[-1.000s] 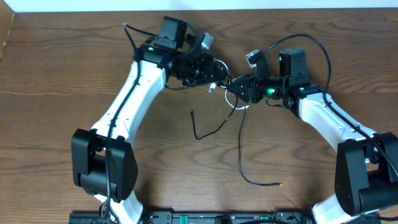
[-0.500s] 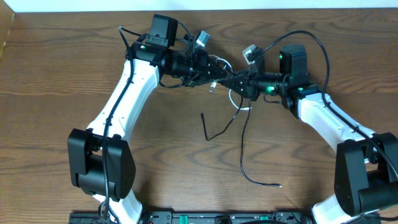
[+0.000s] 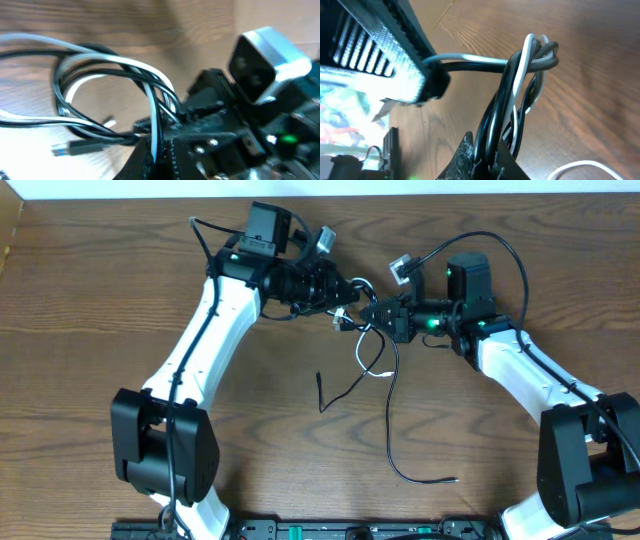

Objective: Untangle cables

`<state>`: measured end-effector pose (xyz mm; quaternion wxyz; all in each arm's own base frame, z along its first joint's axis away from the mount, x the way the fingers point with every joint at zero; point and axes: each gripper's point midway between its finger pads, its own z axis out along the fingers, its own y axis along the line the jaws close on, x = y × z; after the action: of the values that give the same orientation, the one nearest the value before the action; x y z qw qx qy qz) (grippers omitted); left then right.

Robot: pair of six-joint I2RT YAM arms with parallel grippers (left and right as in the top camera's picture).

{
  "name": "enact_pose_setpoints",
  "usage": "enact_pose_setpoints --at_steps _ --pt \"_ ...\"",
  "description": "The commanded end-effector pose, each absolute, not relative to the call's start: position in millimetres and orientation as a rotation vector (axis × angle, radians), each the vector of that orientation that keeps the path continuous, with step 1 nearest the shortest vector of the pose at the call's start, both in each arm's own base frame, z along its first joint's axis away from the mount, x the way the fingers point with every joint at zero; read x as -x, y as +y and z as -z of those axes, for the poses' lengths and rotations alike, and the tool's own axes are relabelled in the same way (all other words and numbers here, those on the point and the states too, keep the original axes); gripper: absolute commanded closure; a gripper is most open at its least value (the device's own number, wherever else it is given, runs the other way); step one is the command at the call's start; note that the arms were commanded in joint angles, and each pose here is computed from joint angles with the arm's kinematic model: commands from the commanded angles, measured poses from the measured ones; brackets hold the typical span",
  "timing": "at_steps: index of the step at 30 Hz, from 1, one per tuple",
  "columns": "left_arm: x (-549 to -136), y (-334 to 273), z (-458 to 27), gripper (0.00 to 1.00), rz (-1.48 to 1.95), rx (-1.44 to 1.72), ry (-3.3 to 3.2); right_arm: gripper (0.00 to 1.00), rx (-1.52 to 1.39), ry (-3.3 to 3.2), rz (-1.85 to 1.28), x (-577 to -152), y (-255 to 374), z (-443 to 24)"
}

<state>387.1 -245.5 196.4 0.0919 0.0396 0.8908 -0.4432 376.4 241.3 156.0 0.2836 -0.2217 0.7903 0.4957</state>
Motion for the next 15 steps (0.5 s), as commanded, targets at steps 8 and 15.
enact_pose_setpoints --at_steps 8,15 --pt "-406.3 -223.8 -178.4 0.93 0.894 -0.131 2.642 0.99 0.639 2.128 -1.398 -339.7 253.5 -188.2" --pt "-397.7 -242.3 -168.3 0.93 0.864 -0.188 2.668 0.99 0.668 2.08 -1.38 -314.7 247.0 -229.4"
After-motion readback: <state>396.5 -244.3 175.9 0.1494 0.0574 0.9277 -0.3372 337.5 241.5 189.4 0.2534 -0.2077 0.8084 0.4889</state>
